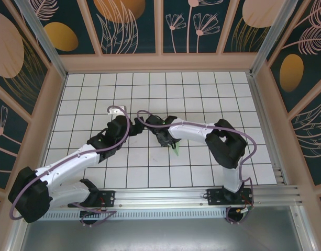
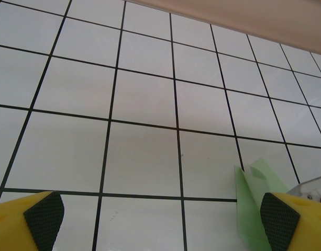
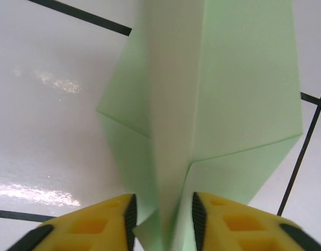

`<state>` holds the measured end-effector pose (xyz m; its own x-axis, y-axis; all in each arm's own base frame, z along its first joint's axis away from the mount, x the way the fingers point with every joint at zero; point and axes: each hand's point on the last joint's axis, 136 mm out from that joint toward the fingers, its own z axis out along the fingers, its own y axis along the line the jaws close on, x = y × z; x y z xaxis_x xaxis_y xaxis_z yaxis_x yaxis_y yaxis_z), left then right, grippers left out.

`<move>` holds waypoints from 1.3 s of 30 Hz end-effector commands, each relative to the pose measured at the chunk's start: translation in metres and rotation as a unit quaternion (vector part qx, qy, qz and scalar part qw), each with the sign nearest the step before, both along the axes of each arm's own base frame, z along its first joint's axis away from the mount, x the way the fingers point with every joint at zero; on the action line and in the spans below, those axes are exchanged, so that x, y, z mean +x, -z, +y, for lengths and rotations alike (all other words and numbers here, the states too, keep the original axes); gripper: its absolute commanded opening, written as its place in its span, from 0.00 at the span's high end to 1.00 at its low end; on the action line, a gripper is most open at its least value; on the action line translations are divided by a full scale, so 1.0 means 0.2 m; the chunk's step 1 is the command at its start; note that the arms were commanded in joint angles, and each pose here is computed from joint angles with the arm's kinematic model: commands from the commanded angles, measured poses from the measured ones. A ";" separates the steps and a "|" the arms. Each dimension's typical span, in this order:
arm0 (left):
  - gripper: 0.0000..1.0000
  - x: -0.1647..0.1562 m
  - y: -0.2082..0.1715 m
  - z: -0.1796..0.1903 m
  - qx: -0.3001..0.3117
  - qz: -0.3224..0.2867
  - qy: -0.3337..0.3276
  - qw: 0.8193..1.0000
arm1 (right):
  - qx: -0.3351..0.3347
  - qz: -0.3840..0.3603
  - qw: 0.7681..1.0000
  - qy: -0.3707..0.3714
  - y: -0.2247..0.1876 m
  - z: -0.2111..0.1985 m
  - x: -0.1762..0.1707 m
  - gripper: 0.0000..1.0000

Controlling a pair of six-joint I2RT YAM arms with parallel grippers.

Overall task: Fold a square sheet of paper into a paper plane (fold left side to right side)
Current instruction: Pick up the paper plane at the center of the table, then place the paper plane at the center of the table.

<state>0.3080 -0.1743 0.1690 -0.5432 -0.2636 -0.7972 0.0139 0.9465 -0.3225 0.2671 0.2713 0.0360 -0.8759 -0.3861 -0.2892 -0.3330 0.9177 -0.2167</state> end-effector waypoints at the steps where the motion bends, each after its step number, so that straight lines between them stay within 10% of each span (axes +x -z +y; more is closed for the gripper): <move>1: 0.02 0.00 -0.07 -0.04 -0.023 -0.020 0.011 0.999 | -0.023 -0.001 1.000 -0.003 0.02 -0.04 -0.02 0.70; 11: 0.01 0.00 -0.07 -0.04 -0.023 -0.019 0.012 0.999 | -0.002 -0.012 1.000 0.023 -0.08 -0.16 0.03 0.99; 22: 0.02 0.01 -0.08 -0.05 -0.026 -0.018 0.015 0.999 | 0.154 0.010 0.986 0.068 -0.20 -0.27 0.13 0.99; 39: 0.01 0.03 -0.07 -0.09 -0.023 -0.011 0.023 0.999 | 0.107 0.052 0.989 0.087 0.01 -0.35 0.16 0.81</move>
